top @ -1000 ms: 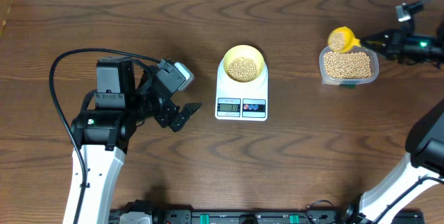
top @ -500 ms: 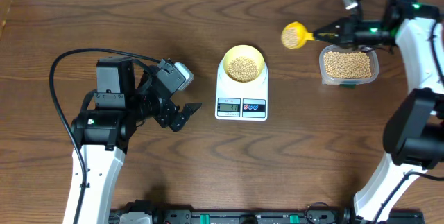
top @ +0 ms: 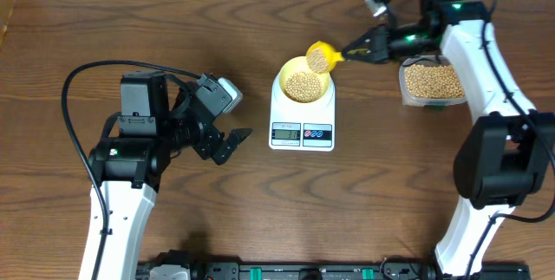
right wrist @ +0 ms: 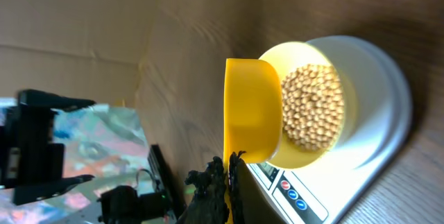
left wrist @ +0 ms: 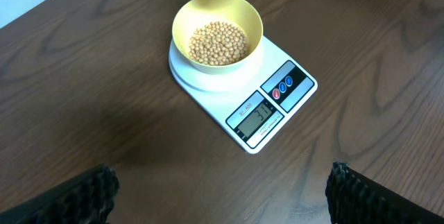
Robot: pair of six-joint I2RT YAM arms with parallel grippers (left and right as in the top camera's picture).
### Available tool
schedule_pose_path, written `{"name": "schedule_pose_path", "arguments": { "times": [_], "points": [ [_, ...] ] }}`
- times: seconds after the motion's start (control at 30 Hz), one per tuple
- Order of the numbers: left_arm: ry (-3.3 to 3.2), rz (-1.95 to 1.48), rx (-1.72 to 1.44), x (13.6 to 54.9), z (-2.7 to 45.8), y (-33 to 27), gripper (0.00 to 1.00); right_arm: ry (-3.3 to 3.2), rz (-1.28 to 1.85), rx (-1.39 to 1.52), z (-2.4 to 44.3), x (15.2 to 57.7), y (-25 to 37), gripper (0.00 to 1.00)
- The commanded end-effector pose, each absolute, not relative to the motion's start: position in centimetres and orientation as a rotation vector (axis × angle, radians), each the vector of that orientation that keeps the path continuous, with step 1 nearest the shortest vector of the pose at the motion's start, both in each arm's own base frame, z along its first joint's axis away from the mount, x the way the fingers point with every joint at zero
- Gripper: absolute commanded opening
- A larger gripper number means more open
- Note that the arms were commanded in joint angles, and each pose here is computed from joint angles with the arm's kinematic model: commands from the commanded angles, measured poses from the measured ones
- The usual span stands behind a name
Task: Scoop item into bowl and weigh 50g on scale
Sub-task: 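Carry the filled scoop left over the yellow bowl on the scale, then tip the scoop to pour soybeans into the yellow bowl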
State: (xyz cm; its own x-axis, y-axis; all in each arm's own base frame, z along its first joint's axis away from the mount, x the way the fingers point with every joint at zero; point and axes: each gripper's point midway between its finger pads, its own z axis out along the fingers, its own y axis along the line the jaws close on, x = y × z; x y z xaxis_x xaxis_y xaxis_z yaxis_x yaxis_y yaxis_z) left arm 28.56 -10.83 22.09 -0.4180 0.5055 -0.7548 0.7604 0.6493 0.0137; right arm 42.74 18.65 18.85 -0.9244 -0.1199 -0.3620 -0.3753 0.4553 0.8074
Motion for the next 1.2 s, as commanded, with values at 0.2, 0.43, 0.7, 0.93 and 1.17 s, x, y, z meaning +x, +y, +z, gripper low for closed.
{"name": "schedule_pose_path", "arguments": {
  "times": [0.2,0.43,0.7,0.93,1.17],
  "points": [
    [2.105,-0.442,0.985,28.5,22.0,-10.9,0.98,2.538,1.330,-0.519,17.4,41.6,21.1,0.01],
    [2.105,-0.442,0.985,28.5,22.0,-10.9,0.98,2.550,1.231,-0.613,16.6,41.3,22.5,0.01],
    [2.105,-0.442,0.985,28.5,22.0,-10.9,0.97,2.584,1.086,-0.622,15.5,42.1,21.5,0.01],
    [2.105,-0.442,0.985,28.5,22.0,-10.9,0.98,2.568,1.023,-0.718,15.1,41.8,22.0,0.01],
    [2.105,-0.442,0.985,28.5,22.0,-10.9,0.98,2.563,0.896,-0.807,15.4,41.9,22.6,0.01]
  ]
}}
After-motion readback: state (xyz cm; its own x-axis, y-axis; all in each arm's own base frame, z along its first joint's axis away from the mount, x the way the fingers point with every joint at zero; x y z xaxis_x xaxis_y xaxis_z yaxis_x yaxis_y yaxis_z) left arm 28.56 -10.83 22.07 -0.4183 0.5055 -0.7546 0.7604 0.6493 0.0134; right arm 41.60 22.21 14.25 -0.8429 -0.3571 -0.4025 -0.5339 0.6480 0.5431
